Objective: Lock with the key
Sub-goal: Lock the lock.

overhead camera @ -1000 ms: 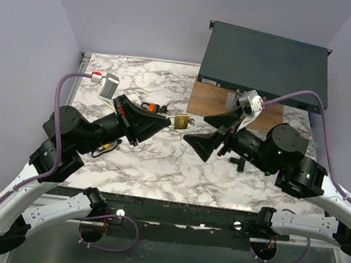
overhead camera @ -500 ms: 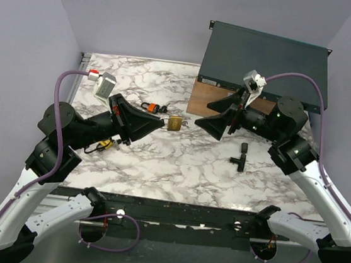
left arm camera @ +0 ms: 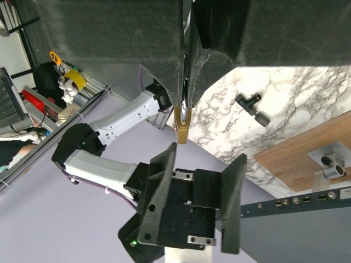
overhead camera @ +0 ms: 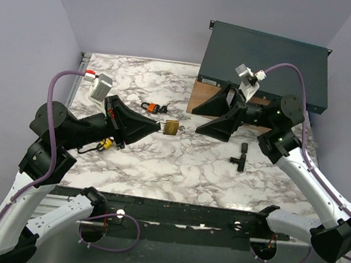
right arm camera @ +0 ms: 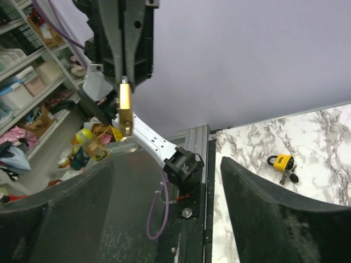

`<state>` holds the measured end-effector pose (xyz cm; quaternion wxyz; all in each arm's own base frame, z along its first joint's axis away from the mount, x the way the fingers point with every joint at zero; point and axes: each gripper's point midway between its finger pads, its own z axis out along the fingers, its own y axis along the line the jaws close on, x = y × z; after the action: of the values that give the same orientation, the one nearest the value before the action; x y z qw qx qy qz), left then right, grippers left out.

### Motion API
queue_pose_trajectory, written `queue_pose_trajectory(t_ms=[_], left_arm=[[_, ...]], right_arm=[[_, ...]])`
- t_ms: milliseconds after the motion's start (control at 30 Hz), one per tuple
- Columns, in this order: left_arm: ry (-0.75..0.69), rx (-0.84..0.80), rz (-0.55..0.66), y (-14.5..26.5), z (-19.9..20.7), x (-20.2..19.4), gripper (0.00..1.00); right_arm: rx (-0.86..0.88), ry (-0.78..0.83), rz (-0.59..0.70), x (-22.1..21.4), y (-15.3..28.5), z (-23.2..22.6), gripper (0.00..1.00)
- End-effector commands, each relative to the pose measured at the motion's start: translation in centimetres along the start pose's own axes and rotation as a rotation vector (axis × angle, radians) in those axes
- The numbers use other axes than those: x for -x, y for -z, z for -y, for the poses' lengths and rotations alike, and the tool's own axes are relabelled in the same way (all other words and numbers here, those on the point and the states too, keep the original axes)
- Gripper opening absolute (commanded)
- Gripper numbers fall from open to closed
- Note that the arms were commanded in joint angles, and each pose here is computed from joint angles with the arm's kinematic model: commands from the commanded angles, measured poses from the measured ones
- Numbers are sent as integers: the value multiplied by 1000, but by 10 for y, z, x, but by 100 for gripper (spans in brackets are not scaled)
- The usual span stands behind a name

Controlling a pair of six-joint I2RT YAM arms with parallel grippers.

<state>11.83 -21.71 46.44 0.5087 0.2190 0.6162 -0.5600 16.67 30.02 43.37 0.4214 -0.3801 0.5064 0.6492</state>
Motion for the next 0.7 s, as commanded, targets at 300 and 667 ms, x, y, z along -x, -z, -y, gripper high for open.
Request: queue_pose_trajectory(t_ms=[300, 667], left_arm=[[-23, -57, 15, -3, 11, 9, 0], [-11, -56, 16, -4, 10, 9, 0]], right_arm=[[34, 8, 0, 7, -29, -20, 55], [35, -6, -25, -1, -36, -27, 37]])
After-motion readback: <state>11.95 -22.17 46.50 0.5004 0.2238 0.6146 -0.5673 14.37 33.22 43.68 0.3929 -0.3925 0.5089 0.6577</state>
